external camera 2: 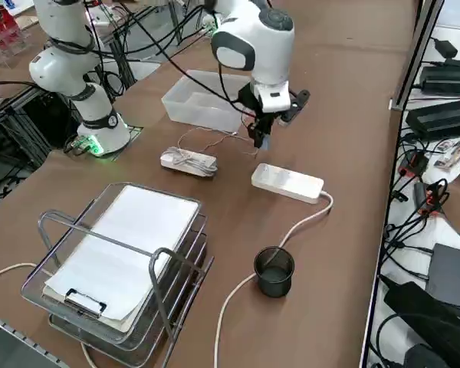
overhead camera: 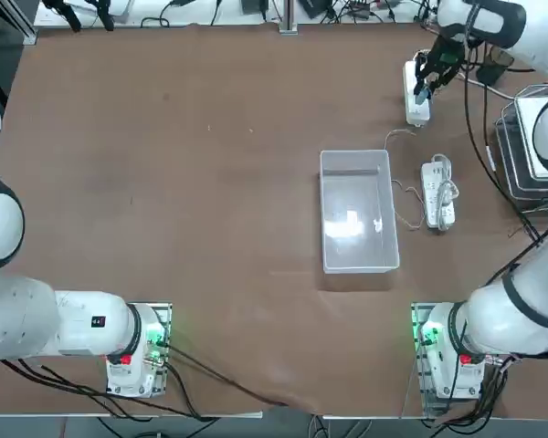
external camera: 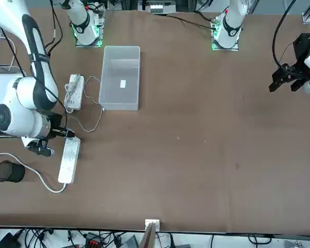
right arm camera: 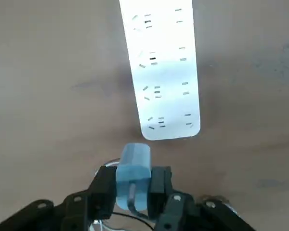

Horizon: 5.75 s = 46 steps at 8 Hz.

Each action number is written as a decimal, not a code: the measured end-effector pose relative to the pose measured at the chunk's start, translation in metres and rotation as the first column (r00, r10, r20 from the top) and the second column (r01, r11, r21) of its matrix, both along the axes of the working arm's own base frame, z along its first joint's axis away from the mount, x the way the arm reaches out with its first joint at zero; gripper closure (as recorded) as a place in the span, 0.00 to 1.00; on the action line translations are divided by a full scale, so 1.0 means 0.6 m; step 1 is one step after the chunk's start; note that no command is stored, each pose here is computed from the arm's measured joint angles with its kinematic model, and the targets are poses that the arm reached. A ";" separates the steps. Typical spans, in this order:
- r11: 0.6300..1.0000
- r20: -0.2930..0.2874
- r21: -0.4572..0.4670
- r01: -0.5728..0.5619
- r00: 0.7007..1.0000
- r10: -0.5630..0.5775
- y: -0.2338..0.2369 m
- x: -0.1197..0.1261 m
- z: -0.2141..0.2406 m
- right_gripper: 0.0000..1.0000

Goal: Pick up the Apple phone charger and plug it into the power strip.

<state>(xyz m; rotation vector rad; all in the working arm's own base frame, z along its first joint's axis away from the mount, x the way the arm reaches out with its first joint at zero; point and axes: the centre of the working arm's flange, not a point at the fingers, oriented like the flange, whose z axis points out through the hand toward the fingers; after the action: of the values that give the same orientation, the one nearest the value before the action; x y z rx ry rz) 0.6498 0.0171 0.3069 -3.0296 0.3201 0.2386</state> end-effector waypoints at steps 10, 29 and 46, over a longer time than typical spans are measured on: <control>1.000 0.048 -0.023 0.012 0.999 -0.011 -0.025 0.015 -0.071 0.64; 0.999 0.028 -0.027 -0.036 0.999 0.036 -0.036 0.003 -0.093 0.64; 0.999 0.043 -0.026 -0.037 0.998 0.038 -0.036 0.007 -0.104 0.64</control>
<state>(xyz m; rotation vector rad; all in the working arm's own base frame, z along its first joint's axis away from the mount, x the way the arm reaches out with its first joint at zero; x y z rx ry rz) 0.6537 -0.0043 0.2446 -3.0634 0.2646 0.1721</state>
